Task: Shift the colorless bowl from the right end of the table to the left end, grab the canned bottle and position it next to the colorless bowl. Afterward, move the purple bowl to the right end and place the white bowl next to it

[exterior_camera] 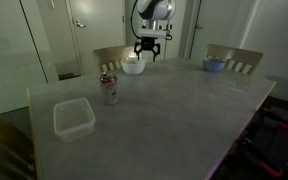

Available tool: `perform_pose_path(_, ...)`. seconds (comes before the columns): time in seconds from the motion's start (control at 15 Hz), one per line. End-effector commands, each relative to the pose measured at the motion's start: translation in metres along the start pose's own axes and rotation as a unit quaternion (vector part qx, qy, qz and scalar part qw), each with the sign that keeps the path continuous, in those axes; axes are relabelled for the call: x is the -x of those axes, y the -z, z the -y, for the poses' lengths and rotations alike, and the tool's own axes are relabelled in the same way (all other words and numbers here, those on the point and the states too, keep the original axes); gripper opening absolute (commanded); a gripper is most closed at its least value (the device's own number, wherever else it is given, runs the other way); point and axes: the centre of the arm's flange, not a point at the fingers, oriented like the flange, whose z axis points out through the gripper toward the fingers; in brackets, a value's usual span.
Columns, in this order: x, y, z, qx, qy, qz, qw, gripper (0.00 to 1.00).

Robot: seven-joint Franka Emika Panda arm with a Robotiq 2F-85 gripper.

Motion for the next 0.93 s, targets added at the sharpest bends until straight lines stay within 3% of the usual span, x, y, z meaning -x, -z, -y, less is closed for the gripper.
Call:
perform_pose_path(0.0,-0.016,-0.017,0.002,0.013,0.003,0.003,0.9999,0.99)
perform_pose_path(0.13,-0.018,-0.025,-0.003,0.017,0.0,0.007,0.9998,0.91)
perform_pose_path(0.27,-0.019,-0.031,-0.006,0.019,-0.002,0.01,0.9998,0.64)
perform_pose_path(0.87,-0.026,-0.017,-0.014,0.008,-0.005,-0.006,0.9999,0.02)
